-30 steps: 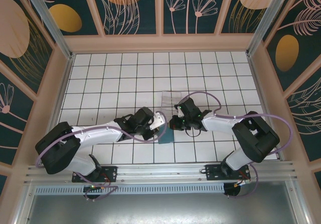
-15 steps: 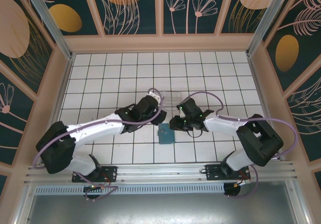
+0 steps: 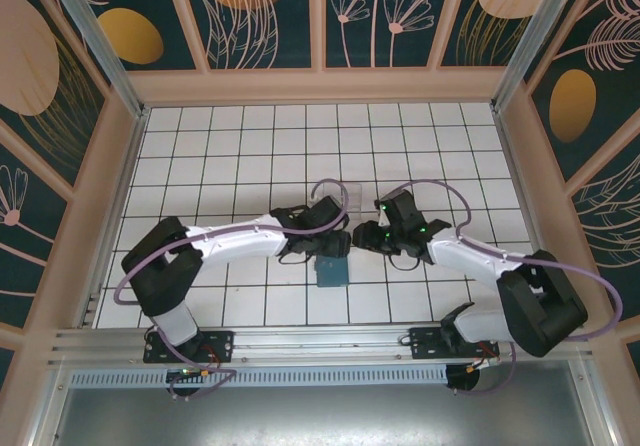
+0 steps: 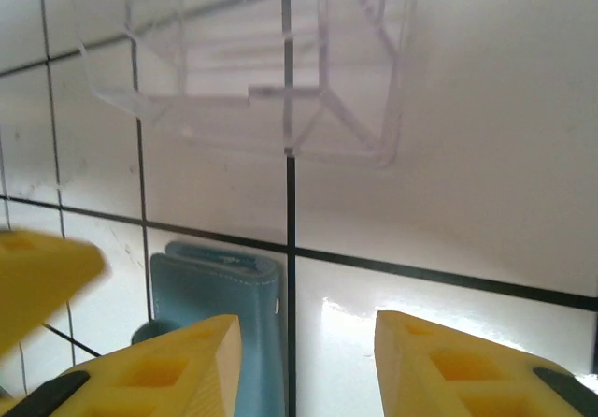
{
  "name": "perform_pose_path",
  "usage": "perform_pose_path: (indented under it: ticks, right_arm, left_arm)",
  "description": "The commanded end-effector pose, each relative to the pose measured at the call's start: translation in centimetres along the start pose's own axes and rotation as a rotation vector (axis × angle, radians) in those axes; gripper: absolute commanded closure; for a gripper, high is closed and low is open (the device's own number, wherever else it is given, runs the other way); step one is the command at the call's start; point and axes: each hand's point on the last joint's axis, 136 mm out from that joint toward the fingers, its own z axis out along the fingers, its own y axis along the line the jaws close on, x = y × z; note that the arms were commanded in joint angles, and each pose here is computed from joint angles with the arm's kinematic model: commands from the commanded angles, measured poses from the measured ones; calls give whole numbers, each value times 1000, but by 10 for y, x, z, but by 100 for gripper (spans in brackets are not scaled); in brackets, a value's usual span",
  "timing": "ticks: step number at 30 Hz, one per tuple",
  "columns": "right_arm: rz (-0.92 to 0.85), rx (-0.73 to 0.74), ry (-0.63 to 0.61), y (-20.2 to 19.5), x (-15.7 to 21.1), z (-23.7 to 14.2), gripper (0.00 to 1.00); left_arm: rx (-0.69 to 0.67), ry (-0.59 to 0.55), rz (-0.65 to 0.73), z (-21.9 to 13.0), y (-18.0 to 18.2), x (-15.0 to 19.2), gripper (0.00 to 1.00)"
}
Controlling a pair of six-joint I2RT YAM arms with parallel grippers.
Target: Take the credit cards out of the card holder
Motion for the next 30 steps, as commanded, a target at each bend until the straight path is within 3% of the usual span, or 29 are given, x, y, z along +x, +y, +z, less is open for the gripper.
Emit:
perform_pose_path:
  ticks: [1,10,22,30]
  right_arm:
    - [13,22,8,-11,5,-5,57]
    - [17,23,1,-12,7,-11,57]
    - [4,14,30,5,10,-12,58]
    - [-55,0,101,44,23,1,57]
  left_arm:
    - [-74,121,-22,4,15,27,32]
    - [-162,111,-62,-4,40,37,52]
    - [-18,-48,-109,-31,24,14,92]
    - [50,-106,-163,-42,31,15,100]
